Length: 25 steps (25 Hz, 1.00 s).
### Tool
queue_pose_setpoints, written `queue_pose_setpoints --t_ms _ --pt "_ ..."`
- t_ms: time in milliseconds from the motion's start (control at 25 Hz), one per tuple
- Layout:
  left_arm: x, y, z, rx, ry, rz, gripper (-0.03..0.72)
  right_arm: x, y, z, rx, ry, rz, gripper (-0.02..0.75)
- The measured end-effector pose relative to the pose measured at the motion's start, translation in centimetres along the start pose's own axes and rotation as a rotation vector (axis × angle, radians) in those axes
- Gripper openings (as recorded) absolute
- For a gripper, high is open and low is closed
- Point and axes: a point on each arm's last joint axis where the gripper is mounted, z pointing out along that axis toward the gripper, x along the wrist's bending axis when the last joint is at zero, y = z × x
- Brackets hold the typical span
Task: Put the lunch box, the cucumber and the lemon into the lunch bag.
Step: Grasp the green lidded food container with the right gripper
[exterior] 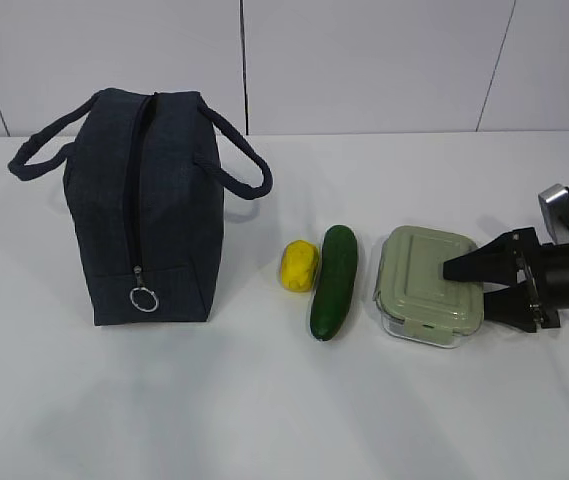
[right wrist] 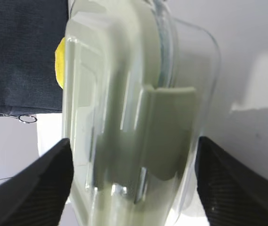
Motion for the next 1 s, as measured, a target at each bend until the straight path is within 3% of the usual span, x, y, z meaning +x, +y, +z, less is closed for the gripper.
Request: queue_pose_setpoints --t_ms 1000 --pt "0.00 0.00 0.00 0.000 0.000 0.000 0.239 0.00 -0.04 0.00 0.007 0.000 -0.012 0.584"
